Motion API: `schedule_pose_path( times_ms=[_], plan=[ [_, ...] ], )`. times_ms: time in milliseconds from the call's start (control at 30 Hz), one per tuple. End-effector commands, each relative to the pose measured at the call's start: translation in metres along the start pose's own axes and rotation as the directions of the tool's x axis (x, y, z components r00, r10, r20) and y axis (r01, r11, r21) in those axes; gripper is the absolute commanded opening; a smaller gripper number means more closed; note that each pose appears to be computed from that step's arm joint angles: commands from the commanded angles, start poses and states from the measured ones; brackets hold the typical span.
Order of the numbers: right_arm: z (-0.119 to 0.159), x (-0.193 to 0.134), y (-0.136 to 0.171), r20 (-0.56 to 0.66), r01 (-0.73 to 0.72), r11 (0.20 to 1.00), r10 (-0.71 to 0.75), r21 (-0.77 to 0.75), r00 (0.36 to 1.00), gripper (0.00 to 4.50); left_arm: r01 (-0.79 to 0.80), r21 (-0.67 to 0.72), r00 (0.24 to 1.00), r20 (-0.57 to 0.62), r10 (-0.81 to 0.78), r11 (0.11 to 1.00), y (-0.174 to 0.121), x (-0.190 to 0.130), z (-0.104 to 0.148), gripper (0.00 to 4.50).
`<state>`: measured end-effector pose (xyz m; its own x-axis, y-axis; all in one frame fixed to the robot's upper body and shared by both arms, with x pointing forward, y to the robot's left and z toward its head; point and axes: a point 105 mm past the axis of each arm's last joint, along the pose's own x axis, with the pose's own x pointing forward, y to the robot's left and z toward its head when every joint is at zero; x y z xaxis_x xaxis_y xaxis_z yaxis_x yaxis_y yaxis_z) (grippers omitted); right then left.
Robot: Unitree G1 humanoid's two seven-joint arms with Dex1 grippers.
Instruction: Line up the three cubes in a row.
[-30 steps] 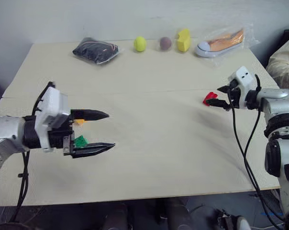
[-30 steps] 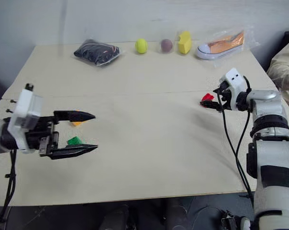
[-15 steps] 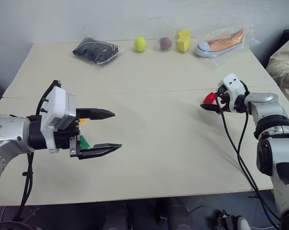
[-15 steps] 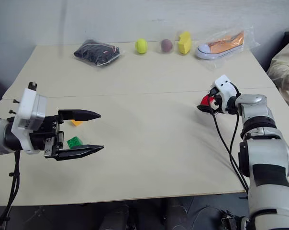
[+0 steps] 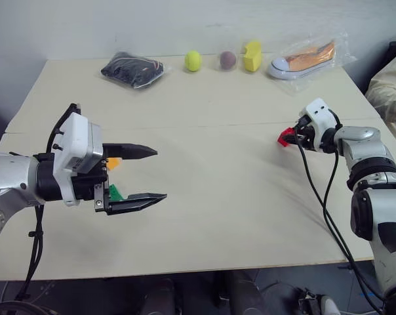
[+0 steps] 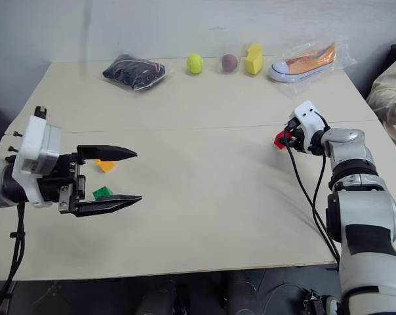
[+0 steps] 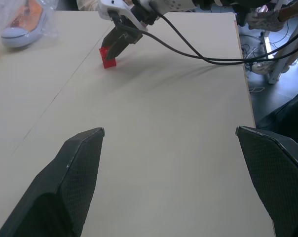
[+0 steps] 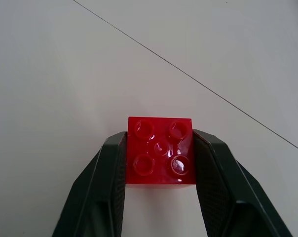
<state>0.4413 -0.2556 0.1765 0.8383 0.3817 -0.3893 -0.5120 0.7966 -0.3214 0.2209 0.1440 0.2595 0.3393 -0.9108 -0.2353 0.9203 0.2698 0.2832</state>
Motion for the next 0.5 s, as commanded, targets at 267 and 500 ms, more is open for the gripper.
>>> schedule_pose_path(
  times_ms=[267,500],
  plan=[
    [0.046,-0.046,0.071,0.105,-0.639,0.737,0.669,-0.223,0.735,1.46,0.107,0.009,0.994,0.013,-0.107,0.994,-0.012,0.006,0.005,4.50],
    [0.018,-0.088,0.178,-0.021,-0.773,0.478,0.845,-0.418,0.534,1.46,0.211,-0.008,0.978,0.010,-0.211,0.978,-0.022,0.021,-0.003,4.50]
  ],
)
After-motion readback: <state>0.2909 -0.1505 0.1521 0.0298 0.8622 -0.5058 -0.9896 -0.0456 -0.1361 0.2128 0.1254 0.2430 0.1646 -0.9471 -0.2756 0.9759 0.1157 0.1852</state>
